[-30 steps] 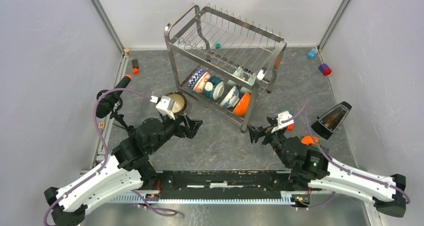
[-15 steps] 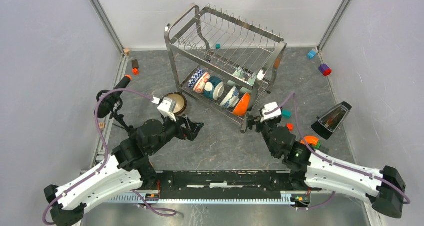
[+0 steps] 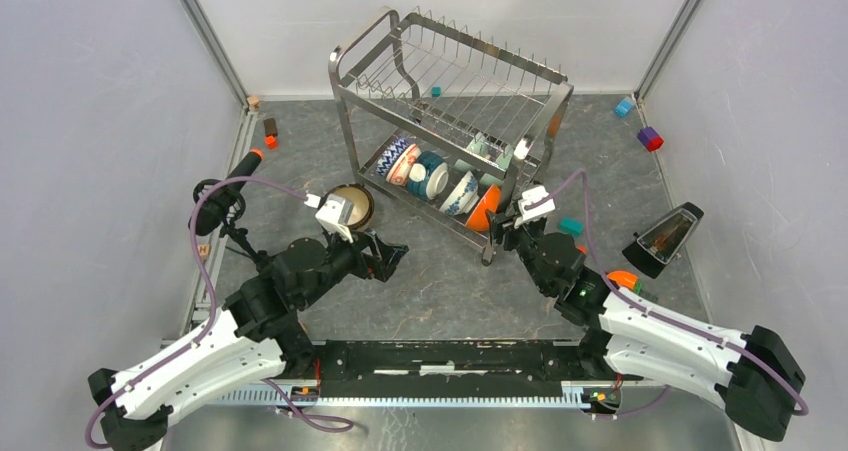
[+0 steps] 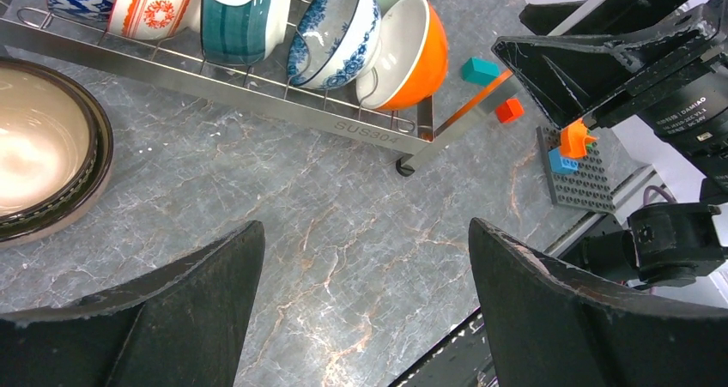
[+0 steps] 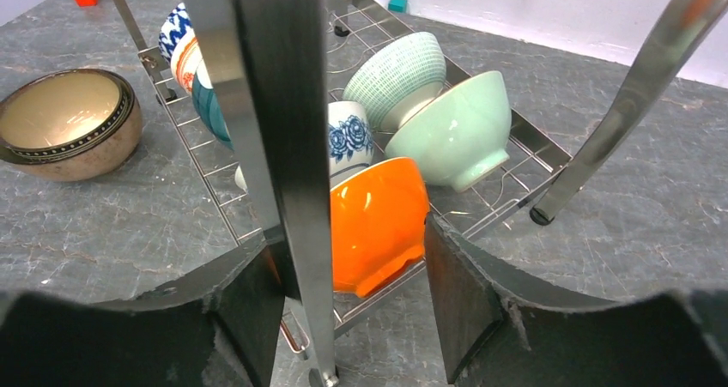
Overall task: Unload the bowls from the dish rack
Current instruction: Adjust the dish rack at the center of the board.
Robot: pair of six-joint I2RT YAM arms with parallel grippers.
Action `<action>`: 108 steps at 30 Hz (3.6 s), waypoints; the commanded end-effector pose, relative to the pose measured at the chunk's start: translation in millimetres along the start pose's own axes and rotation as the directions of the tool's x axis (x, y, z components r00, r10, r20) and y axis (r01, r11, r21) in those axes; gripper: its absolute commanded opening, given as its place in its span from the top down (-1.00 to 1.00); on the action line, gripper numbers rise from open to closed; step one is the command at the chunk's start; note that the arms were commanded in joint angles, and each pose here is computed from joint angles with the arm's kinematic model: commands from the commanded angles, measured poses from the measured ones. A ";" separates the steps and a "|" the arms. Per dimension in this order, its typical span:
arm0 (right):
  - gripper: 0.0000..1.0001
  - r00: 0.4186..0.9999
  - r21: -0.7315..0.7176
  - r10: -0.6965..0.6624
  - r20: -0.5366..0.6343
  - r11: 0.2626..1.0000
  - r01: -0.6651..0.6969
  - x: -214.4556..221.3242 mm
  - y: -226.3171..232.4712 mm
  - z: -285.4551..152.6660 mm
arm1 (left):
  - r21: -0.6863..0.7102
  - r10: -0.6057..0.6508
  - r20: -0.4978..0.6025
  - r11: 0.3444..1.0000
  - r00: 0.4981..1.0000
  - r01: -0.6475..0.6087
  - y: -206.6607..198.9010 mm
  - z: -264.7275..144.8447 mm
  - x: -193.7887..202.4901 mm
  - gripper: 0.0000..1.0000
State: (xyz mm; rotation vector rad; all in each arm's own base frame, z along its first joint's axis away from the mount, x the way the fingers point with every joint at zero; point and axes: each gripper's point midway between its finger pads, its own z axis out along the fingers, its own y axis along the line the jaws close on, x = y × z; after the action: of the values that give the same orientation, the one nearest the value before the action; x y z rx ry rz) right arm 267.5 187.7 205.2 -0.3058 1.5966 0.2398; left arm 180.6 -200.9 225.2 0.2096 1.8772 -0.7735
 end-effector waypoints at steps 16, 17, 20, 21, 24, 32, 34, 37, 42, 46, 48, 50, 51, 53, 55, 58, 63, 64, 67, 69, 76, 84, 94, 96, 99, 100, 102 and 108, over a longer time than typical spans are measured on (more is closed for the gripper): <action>0.31 0.992 0.031 0.122 0.046 0.992 -0.123 -12.6 -1.6 18.6 | -0.009 0.039 0.033 0.999 0.999 -0.039 0.7 1.8 -8.1 -0.88; 0.33 0.991 0.036 0.125 0.042 0.991 -0.126 -11.7 -2.0 19.7 | -0.009 0.039 0.033 0.999 0.999 -0.039 0.8 1.8 -8.0 -0.88; 0.35 0.992 0.046 0.125 0.025 0.991 -0.126 -7.4 -2.4 21.9 | -0.009 0.039 0.033 0.999 0.999 -0.039 0.4 2.3 -8.9 -0.88; 0.35 0.992 0.045 0.121 0.020 0.992 -0.121 -6.7 -2.1 22.3 | -0.010 0.041 0.033 0.999 0.999 -0.040 0.3 2.5 -9.1 -0.88; 0.22 0.995 0.047 0.101 0.000 0.994 -0.101 -4.8 -4.4 19.7 | -0.010 0.039 0.033 0.999 0.999 -0.039 0.2 2.4 -9.3 -0.88; -0.75 0.998 0.009 0.067 -0.018 0.998 -0.067 -12.7 -12.8 -7.1 | -0.007 0.051 0.028 0.999 0.998 -0.050 -4.8 7.2 -14.4 -0.88; -0.88 0.998 -0.003 0.063 -0.022 0.998 -0.063 -15.7 -14.6 -14.1 | -0.004 0.056 0.028 0.998 0.998 -0.055 -7.7 9.1 -17.7 -0.88; -0.96 0.998 -0.036 0.067 -0.009 0.997 -0.068 -25.3 -14.9 -24.6 | 0.007 0.061 0.040 0.998 0.997 -0.061 -13.3 11.4 -25.3 -0.89; -0.96 0.998 -0.083 0.055 -0.028 0.995 -0.057 -34.5 -16.1 -42.8 | 0.028 0.074 0.047 0.997 0.996 -0.076 -23.8 18.8 -35.0 -0.89; -0.96 0.996 -0.102 0.084 -0.020 0.991 -0.085 -41.7 -20.6 -59.4 | 0.034 0.082 0.048 0.996 0.995 -0.084 -31.9 24.8 -44.6 -0.97; -0.96 0.994 -0.097 0.104 -0.015 0.990 -0.105 -41.3 -25.1 -66.9 | 0.038 0.081 0.046 0.996 0.996 -0.083 -36.0 27.7 -48.7 -0.99; -0.96 0.992 -0.089 0.128 -0.002 0.988 -0.127 -40.2 -29.6 -73.8 | 0.051 0.077 0.059 0.996 0.995 -0.080 -41.0 30.1 -53.7 -0.99; -0.96 0.990 -0.082 0.139 0.008 0.987 -0.138 -39.0 -32.5 -76.8 | 0.064 0.070 0.074 0.995 0.995 -0.075 -44.6 31.1 -57.8 -0.99; -0.96 0.986 -0.051 0.164 0.012 0.985 -0.164 -33.5 -39.4 -81.0 | 0.107 0.067 0.092 0.991 0.994 -0.076 -53.8 32.2 -62.0 -0.99; -0.96 0.986 -0.025 0.166 0.005 0.986 -0.166 -24.5 -45.6 -84.3 | 0.173 0.069 0.108 0.981 0.992 -0.087 -66.7 33.2 -64.4 -0.99; -0.96 0.985 -0.005 0.170 -0.001 0.985 -0.170 -9.6 -50.0 -87.3 | 0.262 0.066 0.140 0.960 0.988 -0.101 -85.6 35.1 -68.8 -0.99; -0.96 0.984 0.024 0.175 -0.022 0.984 -0.174 10.9 -54.1 -88.3 | 0.321 0.118 0.156 0.933 0.981 -0.163 -113.2 44.4 -64.4 -0.99; -0.96 0.983 0.031 0.182 -0.027 0.983 -0.181 13.2 -54.8 -88.3 | 0.319 0.133 0.158 0.931 0.978 -0.178 -117.5 46.4 -64.0 -0.99; -0.96 0.979 0.050 0.203 -0.033 0.978 -0.201 17.3 -56.5 -88.0 | 0.326 0.169 0.155 0.921 0.973 -0.212 -129.3 50.8 -58.8 -0.99; -0.96 0.971 0.078 0.237 -0.030 0.969 -0.234 20.9 -59.0 -87.2 | 0.333 0.176 0.147 0.918 0.973 -0.216 -133.5 53.5 -55.5 -0.99; -0.94 0.950 0.085 0.307 -0.057 0.950 -0.301 40.4 -53.2 -85.0 | 0.262 0.121 0.064 0.956 0.991 -0.133 -113.4 59.2 -31.5 -0.99; -0.94 0.944 0.062 0.324 -0.056 0.945 -0.321 49.6 -47.4 -82.9 | 0.235 0.078 0.014 0.969 0.997 -0.079 -102.0 61.1 -11.1 -0.99; -0.94 0.919 0.069 0.390 -0.063 0.920 -0.385 54.8 -44.3 -83.5 | 0.394 0.141 0.317 0.880 0.938 -0.266 -157.6 69.4 -57.7 -0.99; -0.95 0.917 0.068 0.394 -0.064 0.918 -0.390 56.0 -43.9 -83.4 | 0.397 0.176 0.356 0.860 0.918 -0.319 -165.1 72.7 -59.8 -0.99; -0.96 0.919 0.072 0.388 -0.075 0.921 -0.383 61.2 -43.9 -83.6 | 0.374 0.196 0.345 0.868 0.918 -0.326 -168.3 85.5 -59.7 -0.99; -0.96 0.919 0.071 0.385 -0.081 0.922 -0.380 63.1 -43.4 -83.7 | 0.372 0.199 0.339 0.869 0.919 -0.326 -169.7 89.7 -58.3 -0.99; -0.96 0.919 0.072 0.384 -0.092 0.923 -0.378 66.3 -42.7 -83.9 | 0.374 0.196 0.326 0.872 0.925 -0.317 -172.2 97.5 -54.0 -0.99; -0.95 0.917 0.044 0.383 -0.113 0.924 -0.381 69.5 -35.9 -83.6 | 0.420 0.180 0.284 0.860 0.942 -0.291 -188.9 114.4 -40.9 -0.92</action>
State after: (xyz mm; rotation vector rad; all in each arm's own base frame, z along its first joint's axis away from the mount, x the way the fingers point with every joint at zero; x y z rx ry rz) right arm 199.2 115.9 137.9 0.0192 1.7790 0.4717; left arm 198.8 -390.8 275.7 0.6063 1.5029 -0.9599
